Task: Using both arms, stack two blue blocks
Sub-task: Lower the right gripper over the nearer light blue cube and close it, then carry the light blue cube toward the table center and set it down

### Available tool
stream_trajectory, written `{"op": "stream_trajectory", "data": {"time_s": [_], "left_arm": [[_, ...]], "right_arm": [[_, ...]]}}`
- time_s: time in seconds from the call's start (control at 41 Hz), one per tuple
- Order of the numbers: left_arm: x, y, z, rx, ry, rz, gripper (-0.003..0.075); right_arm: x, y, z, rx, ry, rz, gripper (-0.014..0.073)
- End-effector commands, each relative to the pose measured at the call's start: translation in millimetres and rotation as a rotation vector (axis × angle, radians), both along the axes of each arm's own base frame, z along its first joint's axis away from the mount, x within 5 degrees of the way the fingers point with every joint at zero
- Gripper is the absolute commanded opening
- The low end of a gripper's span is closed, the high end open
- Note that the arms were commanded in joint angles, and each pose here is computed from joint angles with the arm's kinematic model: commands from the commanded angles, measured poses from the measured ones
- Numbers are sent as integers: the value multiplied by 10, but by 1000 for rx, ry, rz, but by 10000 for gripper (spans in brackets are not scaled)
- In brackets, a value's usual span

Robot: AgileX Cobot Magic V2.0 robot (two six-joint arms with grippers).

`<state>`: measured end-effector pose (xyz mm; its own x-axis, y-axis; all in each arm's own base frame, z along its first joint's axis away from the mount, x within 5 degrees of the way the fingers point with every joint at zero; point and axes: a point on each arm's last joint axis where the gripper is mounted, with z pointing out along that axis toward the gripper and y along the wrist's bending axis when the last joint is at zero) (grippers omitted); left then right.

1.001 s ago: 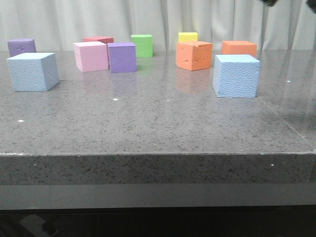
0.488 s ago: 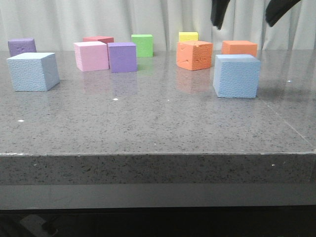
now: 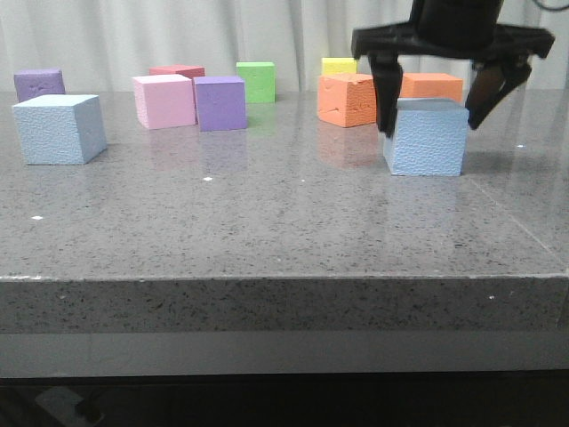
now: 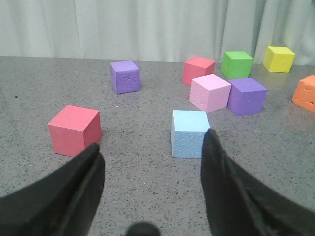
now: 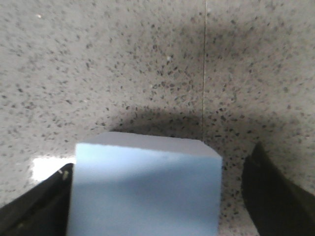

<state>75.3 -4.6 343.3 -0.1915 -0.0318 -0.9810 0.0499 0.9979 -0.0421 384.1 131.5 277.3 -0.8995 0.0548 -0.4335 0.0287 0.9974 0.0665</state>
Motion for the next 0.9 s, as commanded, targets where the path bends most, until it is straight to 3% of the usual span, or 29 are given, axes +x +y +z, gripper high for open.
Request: {"op": "stream_trajectory", "data": {"time_s": [0.0,0.269,0.464,0.684,0.879], "left_arm": [[23,3,153,-8,-100,5,417],[23,3,153,-8,-100,5,417],[23,3,153,-8,-100,5,417],[23,3,153,-8,-100,5,417],[23,3,153,-8,-100,5,417]], "right_arm": [[13,-20,259,30,-103,0,638],[7,4,264,65,-98,-5,427],[-66,120,394,94,-115,23,418],[-115,514,637,117,-183,120,418],[-35,867,624,93,-186,170,419]]}}
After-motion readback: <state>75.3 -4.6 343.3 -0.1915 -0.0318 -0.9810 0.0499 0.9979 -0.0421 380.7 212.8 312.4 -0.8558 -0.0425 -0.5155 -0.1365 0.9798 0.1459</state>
